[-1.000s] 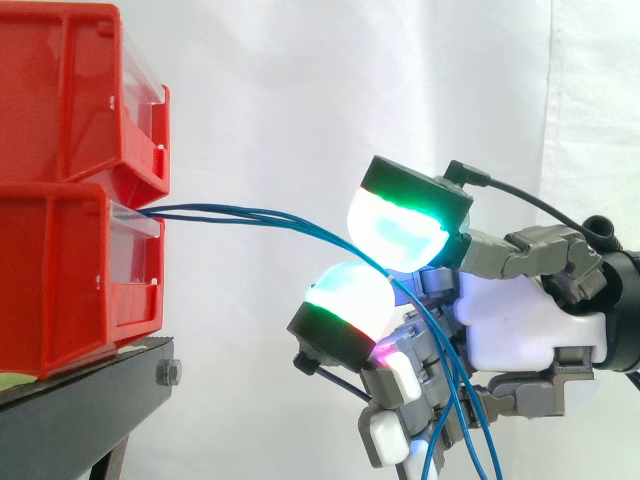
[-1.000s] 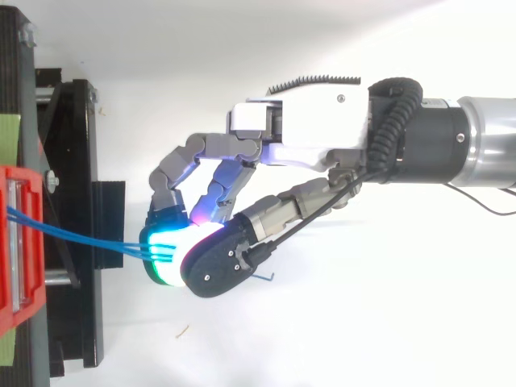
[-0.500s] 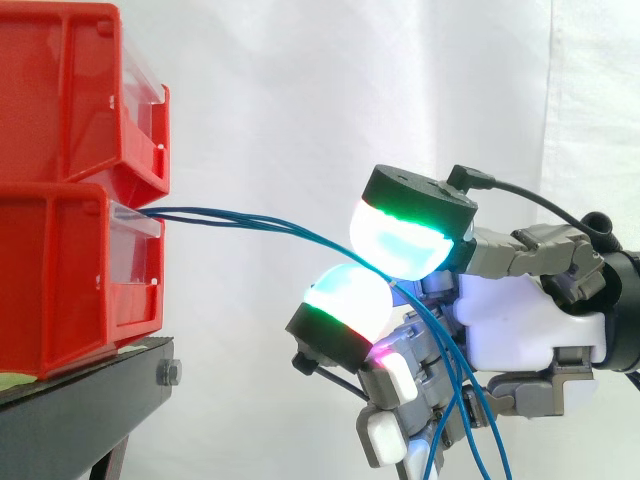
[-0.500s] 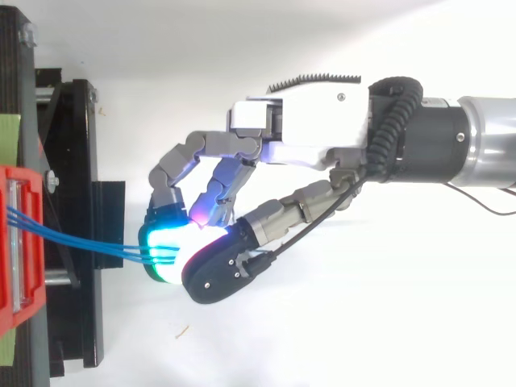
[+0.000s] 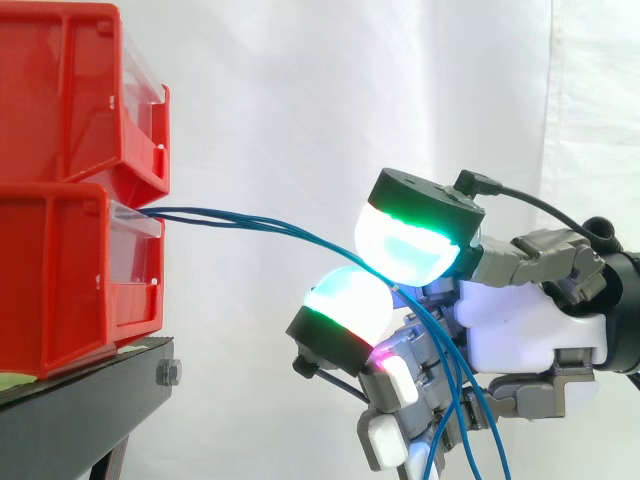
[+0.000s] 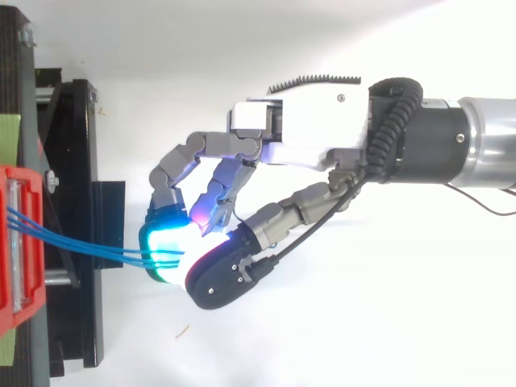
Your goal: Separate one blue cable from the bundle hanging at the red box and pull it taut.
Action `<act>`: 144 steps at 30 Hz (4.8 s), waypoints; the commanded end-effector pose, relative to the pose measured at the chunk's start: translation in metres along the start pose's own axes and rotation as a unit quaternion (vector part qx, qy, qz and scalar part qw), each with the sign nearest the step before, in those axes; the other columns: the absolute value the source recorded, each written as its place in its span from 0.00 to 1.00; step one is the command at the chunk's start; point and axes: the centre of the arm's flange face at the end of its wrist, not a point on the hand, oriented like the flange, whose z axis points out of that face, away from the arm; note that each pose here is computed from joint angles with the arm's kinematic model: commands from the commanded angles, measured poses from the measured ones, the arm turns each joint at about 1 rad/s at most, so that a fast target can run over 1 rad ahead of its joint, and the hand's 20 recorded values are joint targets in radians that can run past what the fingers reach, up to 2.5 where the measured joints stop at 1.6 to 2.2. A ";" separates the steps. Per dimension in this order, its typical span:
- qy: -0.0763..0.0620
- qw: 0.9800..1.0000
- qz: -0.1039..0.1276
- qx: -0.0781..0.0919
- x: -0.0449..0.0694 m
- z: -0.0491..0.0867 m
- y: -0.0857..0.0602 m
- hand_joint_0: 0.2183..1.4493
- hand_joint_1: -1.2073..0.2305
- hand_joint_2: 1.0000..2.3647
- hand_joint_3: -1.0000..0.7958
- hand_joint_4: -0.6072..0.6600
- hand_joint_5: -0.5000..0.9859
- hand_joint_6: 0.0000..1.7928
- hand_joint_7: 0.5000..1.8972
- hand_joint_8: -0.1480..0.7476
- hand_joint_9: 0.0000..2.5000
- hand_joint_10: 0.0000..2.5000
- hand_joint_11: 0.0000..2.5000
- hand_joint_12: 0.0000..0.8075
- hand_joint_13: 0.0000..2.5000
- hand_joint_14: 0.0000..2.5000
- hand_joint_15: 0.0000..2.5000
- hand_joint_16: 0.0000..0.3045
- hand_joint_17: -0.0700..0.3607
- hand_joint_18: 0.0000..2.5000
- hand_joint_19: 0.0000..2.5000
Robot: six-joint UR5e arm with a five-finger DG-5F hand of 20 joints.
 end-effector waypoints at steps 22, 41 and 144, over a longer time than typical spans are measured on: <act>0.000 1.000 0.000 0.000 0.000 0.000 0.000 0.52 0.16 0.00 0.31 0.46 0.18 0.52 0.42 0.42 0.30 0.01 0.28 0.41 0.32 0.01 0.17 0.14 0.38 0.33 0.14; 0.000 1.000 0.000 0.000 0.000 0.000 0.000 0.23 0.19 0.00 0.28 0.61 0.19 0.51 0.36 0.51 0.31 0.01 0.29 0.46 0.33 0.01 0.17 0.15 0.41 0.36 0.14; 0.002 1.000 0.002 0.009 0.000 -0.002 -0.002 0.35 0.24 0.01 0.43 0.43 0.23 0.49 0.60 0.50 0.38 0.01 0.26 0.42 0.24 0.00 0.12 0.14 0.39 0.30 0.15</act>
